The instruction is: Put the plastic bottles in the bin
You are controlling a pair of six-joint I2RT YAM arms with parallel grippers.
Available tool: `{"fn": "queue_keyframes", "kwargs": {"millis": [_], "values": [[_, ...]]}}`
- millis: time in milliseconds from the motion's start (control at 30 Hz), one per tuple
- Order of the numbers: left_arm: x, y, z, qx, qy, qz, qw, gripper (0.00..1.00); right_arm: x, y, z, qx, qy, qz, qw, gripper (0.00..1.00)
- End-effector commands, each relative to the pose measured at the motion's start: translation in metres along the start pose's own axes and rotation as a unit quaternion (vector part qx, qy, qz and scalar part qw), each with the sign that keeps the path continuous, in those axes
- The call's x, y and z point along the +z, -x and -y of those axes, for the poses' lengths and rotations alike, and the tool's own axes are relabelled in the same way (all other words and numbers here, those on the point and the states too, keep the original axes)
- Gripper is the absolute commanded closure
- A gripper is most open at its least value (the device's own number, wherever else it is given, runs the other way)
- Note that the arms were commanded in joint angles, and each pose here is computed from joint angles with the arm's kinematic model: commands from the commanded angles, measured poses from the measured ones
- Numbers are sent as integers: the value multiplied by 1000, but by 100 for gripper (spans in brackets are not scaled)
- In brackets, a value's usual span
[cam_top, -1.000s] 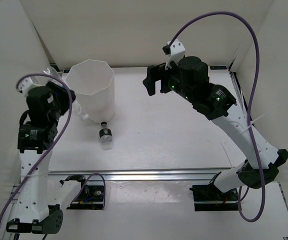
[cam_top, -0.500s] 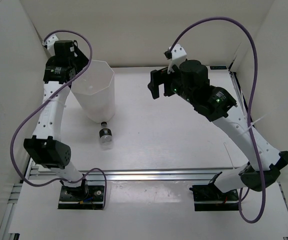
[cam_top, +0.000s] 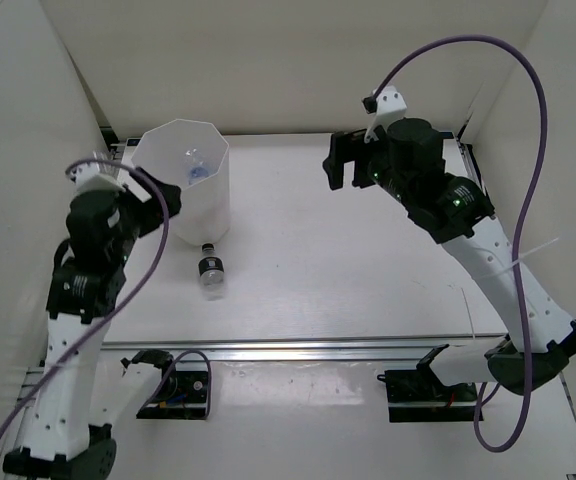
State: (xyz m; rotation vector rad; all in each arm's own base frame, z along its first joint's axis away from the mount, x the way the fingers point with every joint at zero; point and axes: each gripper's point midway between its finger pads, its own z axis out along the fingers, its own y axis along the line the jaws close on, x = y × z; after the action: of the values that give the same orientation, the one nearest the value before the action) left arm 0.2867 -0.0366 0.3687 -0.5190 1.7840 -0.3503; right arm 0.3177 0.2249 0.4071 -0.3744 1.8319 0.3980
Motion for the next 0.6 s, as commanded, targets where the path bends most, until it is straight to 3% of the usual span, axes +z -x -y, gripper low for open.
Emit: {"fn": "queue_keyframes", "kwargs": {"millis": [0,100,333,567], "values": [[6,-111,-1,16,-80,-174,981,0,0,-3,-1,14,8,3,1000,0],[0,-149,-8,40,-97,-217,971,0,4,-6,-5,15,22,-5,1000,0],[18,-229,-49,139,-52,-319,936,0,17,-13,-17,28,45,-22,998,0],[45,-257,-69,163,36,-356,919,0,21,-11,-22,28,56,-24,998,0]]}}
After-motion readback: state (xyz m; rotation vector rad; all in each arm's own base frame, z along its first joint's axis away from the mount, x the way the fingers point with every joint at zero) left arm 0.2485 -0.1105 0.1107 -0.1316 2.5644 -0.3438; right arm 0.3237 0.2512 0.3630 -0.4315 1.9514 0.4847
